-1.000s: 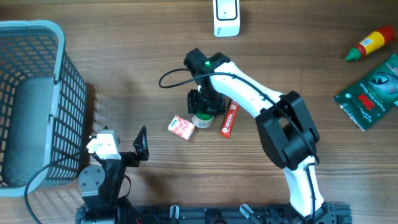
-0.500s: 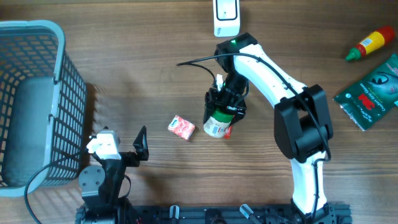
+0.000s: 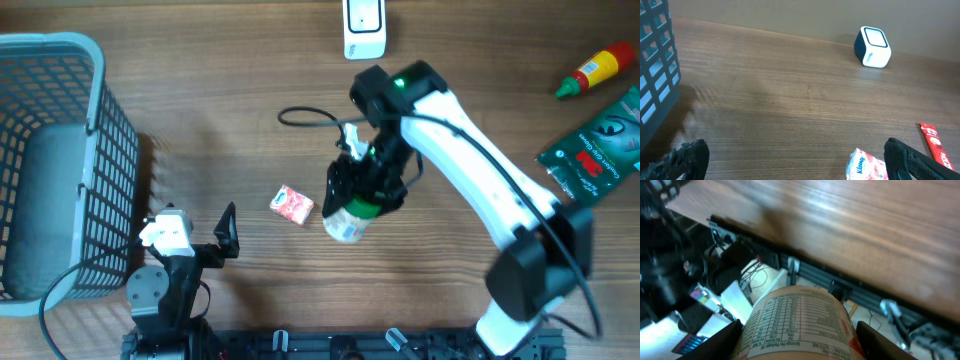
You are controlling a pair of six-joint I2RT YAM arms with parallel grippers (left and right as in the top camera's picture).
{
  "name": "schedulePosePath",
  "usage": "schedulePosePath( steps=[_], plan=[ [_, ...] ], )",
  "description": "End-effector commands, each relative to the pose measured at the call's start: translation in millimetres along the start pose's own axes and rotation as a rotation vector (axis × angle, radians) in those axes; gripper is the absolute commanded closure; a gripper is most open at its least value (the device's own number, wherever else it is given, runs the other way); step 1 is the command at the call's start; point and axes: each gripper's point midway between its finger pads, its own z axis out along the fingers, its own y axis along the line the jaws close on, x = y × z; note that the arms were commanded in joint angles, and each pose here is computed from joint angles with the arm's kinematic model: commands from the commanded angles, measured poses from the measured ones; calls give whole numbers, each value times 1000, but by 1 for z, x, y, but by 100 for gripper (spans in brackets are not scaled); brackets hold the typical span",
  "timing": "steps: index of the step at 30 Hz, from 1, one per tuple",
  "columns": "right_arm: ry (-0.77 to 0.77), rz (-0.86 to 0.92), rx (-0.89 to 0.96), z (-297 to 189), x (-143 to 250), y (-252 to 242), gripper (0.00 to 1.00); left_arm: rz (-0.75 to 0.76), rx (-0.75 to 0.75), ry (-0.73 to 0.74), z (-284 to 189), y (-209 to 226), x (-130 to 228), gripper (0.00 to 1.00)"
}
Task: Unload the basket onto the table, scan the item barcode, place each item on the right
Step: 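Lift the green-lidded jar with the right gripper and turn it, then carry the jar up to the white scanner with the right gripper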
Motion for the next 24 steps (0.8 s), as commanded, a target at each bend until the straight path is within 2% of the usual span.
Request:
schedulePosePath(
  steps=[1, 8, 14, 24],
  plan=[
    [-18, 47, -13, 0, 27, 7, 53, 20, -2, 3, 1, 1, 3, 0],
    [-94, 99, 30, 4, 38, 4, 53, 20, -2, 3, 1, 1, 3, 0],
    [-159, 46, 12, 7, 40, 22, 53, 20, -2, 3, 1, 1, 3, 0],
    [-322, 128, 83, -5, 24, 12, 54, 20, -2, 3, 1, 1, 3, 0]
  ],
)
